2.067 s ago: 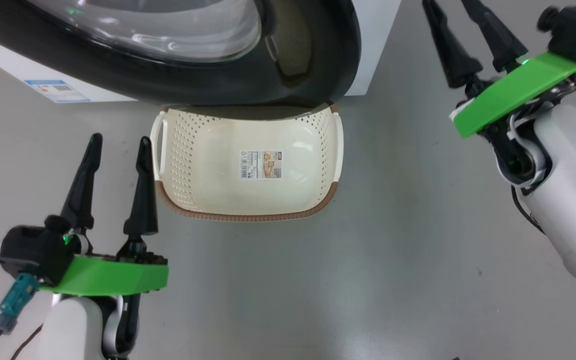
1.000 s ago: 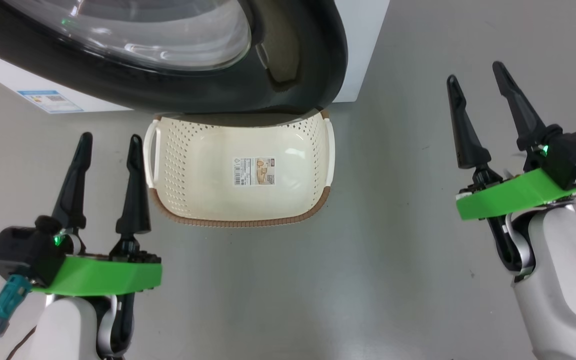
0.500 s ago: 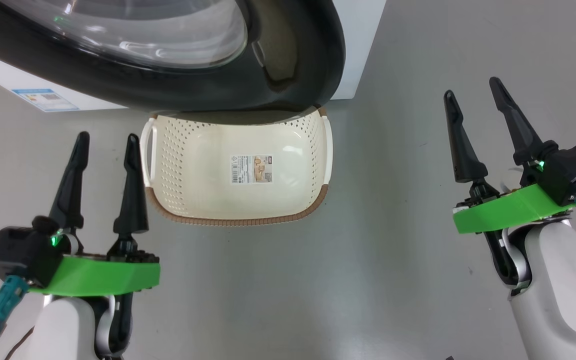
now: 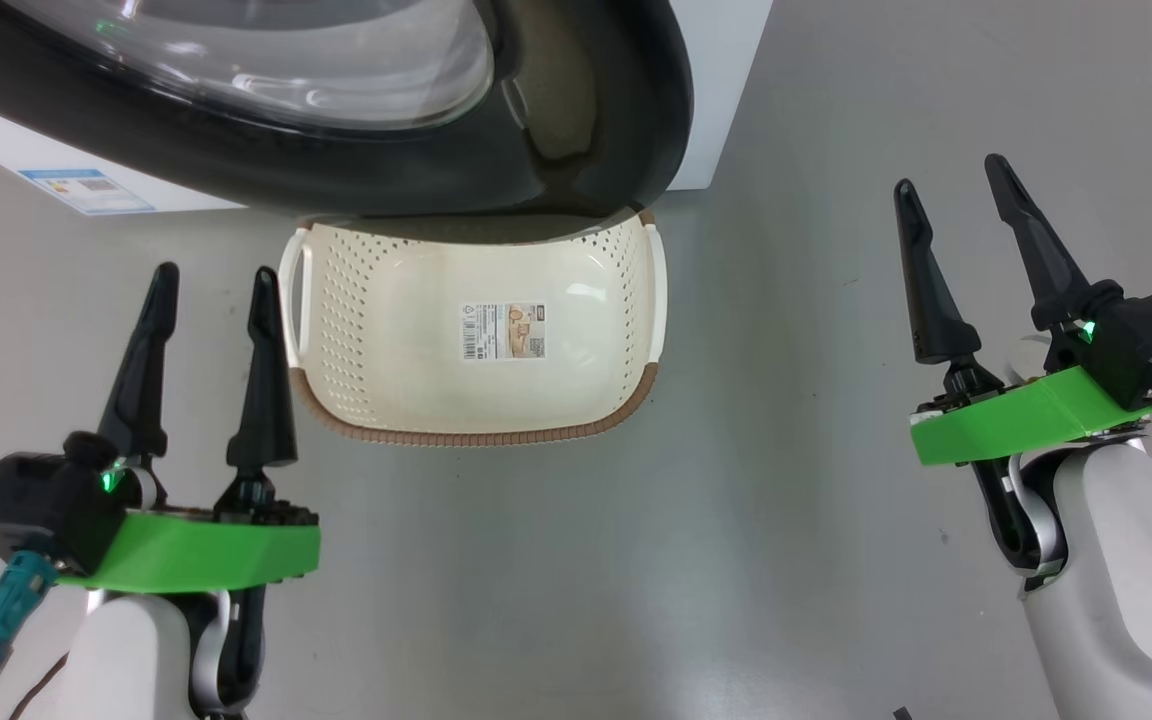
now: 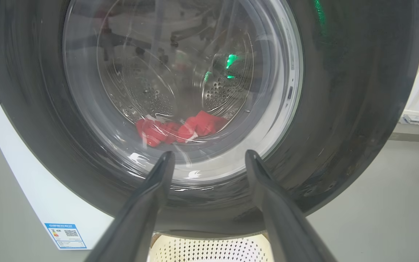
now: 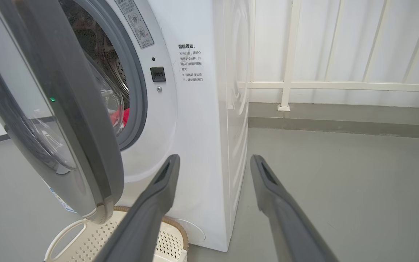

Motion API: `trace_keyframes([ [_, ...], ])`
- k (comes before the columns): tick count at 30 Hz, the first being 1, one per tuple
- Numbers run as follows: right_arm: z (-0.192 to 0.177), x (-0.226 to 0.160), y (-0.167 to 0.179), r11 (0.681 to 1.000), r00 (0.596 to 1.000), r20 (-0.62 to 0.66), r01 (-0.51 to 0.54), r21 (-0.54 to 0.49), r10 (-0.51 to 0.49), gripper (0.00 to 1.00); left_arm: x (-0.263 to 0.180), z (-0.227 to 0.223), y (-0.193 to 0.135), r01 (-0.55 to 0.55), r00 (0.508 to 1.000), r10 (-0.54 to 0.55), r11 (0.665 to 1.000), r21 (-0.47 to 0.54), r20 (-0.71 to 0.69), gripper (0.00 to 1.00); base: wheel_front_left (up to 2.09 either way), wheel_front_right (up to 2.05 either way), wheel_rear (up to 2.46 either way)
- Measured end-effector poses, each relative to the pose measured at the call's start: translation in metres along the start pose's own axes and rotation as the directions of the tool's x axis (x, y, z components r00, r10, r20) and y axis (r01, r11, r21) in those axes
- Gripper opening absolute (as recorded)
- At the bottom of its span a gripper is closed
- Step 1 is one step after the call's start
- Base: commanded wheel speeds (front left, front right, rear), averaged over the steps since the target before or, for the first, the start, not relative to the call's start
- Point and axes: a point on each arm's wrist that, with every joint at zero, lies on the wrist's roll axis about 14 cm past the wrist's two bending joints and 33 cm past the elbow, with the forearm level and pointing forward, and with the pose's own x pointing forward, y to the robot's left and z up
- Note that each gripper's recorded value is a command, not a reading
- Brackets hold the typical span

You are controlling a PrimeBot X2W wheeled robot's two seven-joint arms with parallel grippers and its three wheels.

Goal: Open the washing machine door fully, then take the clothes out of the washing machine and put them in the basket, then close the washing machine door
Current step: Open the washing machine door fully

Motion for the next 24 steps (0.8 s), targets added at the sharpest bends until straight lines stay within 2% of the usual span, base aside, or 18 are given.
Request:
trace_keyframes([
  [1, 0.000, 0.000, 0.000, 1.000, 1.000, 0.000, 0.000, 0.000, 0.000, 1.00, 0.000, 0.000, 0.000, -0.001, 1.000, 0.001, 1.000, 0.000, 0.000, 1.00, 0.00, 0.00, 0.00],
  [2, 0.000, 0.001, 0.000, 1.000, 1.000, 0.000, -0.001, 0.001, 0.001, 0.73, 0.000, 0.000, 0.001, -0.001, 1.000, 0.001, 1.000, 0.001, 0.000, 1.00, 0.00, 0.00, 0.00],
  [3, -0.001, 0.001, 0.000, 1.000, 1.000, -0.002, -0.001, 0.001, 0.001, 0.34, 0.000, 0.000, 0.001, -0.002, 1.000, 0.002, 1.000, 0.001, -0.001, 1.00, 0.00, 0.00, 0.00],
  [4, -0.002, 0.001, 0.001, 1.000, 1.000, -0.005, -0.004, 0.004, 0.004, 0.00, 0.000, 0.000, 0.001, -0.003, 1.000, 0.003, 1.000, 0.002, -0.001, 1.00, 0.00, 0.00, 0.00],
  [9, -0.011, 0.008, 0.007, 0.996, 1.000, -0.028, -0.009, 0.083, 0.012, 0.00, -0.001, 0.000, 0.002, -0.006, 1.000, 0.006, 1.000, 0.004, -0.002, 1.00, 0.00, 0.00, 0.00],
  [12, -0.016, 0.019, 0.015, 0.979, 0.999, -0.043, -0.005, 0.204, 0.015, 0.00, -0.002, 0.001, 0.002, -0.006, 1.000, 0.006, 1.000, 0.005, 0.000, 1.00, 0.00, 0.00, 0.00],
  [14, -0.020, 0.026, 0.021, 0.952, 0.998, -0.057, 0.003, 0.305, 0.015, 0.00, -0.003, 0.002, 0.002, -0.005, 1.000, 0.005, 1.000, 0.006, 0.000, 1.00, 0.00, 0.00, 0.00],
  [16, -0.018, 0.037, 0.029, 0.917, 0.997, -0.074, 0.000, 0.398, 0.032, 0.00, -0.003, 0.003, 0.003, -0.006, 1.000, 0.006, 1.000, 0.008, 0.000, 1.00, 0.00, 0.00, 0.00],
  [19, -0.006, 0.057, 0.041, 0.840, 0.995, -0.074, -0.011, 0.542, 0.061, 0.00, -0.005, 0.003, 0.003, -0.006, 1.000, 0.006, 1.000, 0.010, -0.003, 1.00, 0.00, 0.00, 0.00],
  [21, 0.004, 0.068, 0.048, 0.770, 0.994, -0.072, -0.021, 0.637, 0.086, 0.00, -0.006, 0.003, 0.003, -0.005, 1.000, 0.005, 1.000, 0.011, -0.004, 1.00, 0.00, 0.00, 0.00],
  [22, 0.004, 0.068, 0.048, 0.770, 0.994, -0.072, -0.021, 0.637, 0.086, 0.00, -0.006, 0.003, 0.003, -0.005, 1.000, 0.005, 1.000, 0.011, -0.004, 1.00, 0.00, 0.00, 0.00],
  [24, 0.012, 0.077, 0.057, 0.689, 0.989, -0.079, -0.029, 0.724, 0.124, 0.00, -0.007, 0.004, 0.003, -0.006, 1.000, 0.006, 1.000, 0.013, -0.003, 1.00, 0.00, 0.00, 0.00],
])
